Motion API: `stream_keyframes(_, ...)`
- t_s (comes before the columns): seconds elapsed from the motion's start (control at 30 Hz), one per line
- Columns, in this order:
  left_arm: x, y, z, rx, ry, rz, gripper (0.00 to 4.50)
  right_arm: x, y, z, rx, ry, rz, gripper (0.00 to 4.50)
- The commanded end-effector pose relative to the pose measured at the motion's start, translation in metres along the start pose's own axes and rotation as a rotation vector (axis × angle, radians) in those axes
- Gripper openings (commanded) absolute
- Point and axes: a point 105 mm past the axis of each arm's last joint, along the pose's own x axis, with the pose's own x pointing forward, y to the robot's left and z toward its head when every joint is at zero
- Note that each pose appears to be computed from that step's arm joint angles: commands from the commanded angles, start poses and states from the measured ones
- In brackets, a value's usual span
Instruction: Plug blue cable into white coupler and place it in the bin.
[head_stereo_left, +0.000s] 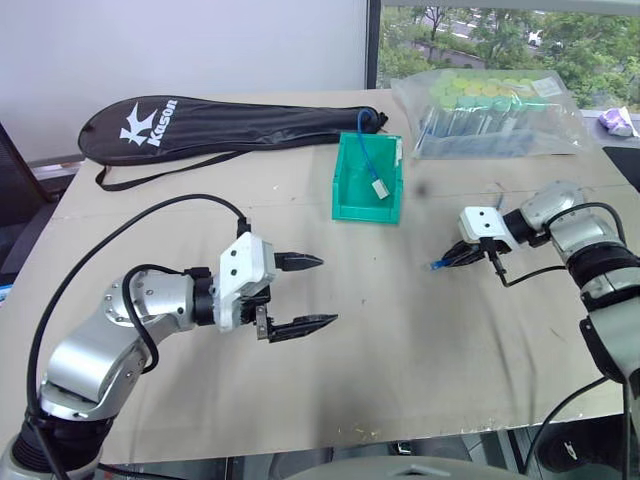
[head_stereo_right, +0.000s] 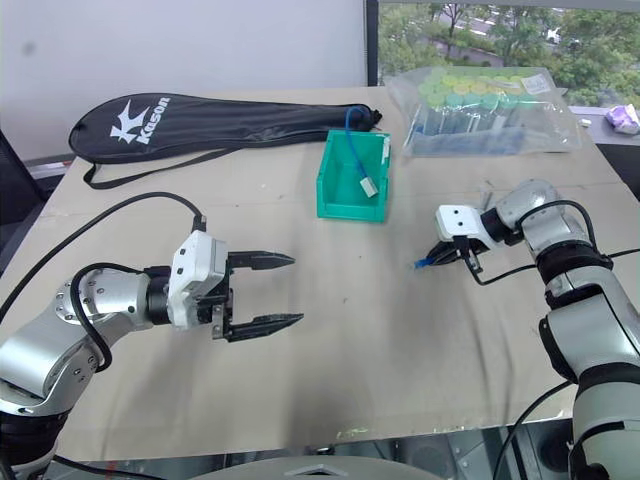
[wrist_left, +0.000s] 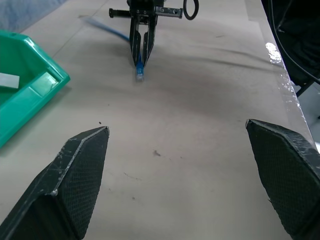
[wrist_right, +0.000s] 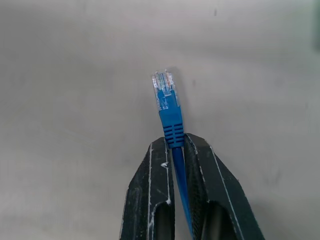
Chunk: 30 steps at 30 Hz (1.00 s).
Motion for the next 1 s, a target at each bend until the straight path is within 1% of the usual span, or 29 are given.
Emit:
stream_keyframes(0.03, -0.008, 0.007, 0.009, 0.042, -0.016, 0.042, 4.5, 0.007, 0.001, 0.017, -0.005, -0.094, 0.027, 0.1)
stream_keyframes(0.13, -0.015, 0.014, 0.007, 0.046, 0.002, 0.067, 4.5, 0.022, -0.003, 0.028, 0.029, -0.152, -0.013, 0.1)
stream_keyframes(0.27, -0.021, 0.018, 0.004, 0.052, 0.032, 0.076, 4.5, 0.046, 0.002, 0.039, 0.097, -0.179, -0.018, 0.1)
stream_keyframes(0.4, -0.024, 0.022, 0.002, 0.061, 0.049, 0.078, 4.5, 0.069, 0.002, 0.053, 0.165, -0.203, -0.08, 0.1)
stream_keyframes(0.57, -0.024, 0.025, -0.001, 0.069, 0.064, 0.062, 4.5, 0.081, -0.005, 0.057, 0.214, -0.187, -0.16, 0.1)
stream_keyframes(0.6, -0.022, 0.028, -0.002, 0.067, 0.074, 0.06, 4.5, 0.081, -0.007, 0.062, 0.209, -0.205, -0.177, 0.35)
stream_keyframes(0.63, -0.02, 0.031, -0.004, 0.067, 0.085, 0.061, 4.5, 0.079, -0.007, 0.066, 0.201, -0.224, -0.189, 0.72)
stream_keyframes(0.67, -0.017, 0.033, -0.005, 0.08, 0.097, 0.058, 4.5, 0.075, -0.006, 0.071, 0.189, -0.248, -0.197, 0.93)
stream_keyframes(0.77, -0.006, 0.038, -0.005, 0.102, 0.11, 0.04, 4.5, 0.058, -0.005, 0.076, 0.179, -0.298, -0.263, 2.53)
stream_keyframes(0.8, -0.004, 0.039, -0.004, 0.104, 0.113, 0.033, 4.5, 0.053, -0.005, 0.077, 0.184, -0.31, -0.28, 2.92)
stream_keyframes(0.83, 0.0, 0.041, -0.006, 0.118, 0.129, 0.032, 4.5, 0.046, -0.001, 0.078, 0.187, -0.334, -0.289, 3.22)
stream_keyframes(0.87, 0.006, 0.046, -0.008, 0.134, 0.158, 0.036, 4.5, 0.036, 0.006, 0.08, 0.199, -0.37, -0.293, 3.68)
stream_keyframes(0.93, 0.019, 0.051, -0.011, 0.165, 0.19, 0.013, 4.5, 0.021, 0.026, 0.084, 0.208, -0.458, -0.305, 3.68)
stream_keyframes(1.0, 0.03, 0.052, -0.013, 0.172, 0.215, -0.028, 4.5, 0.013, 0.043, 0.087, 0.255, -0.536, -0.33, 3.68)
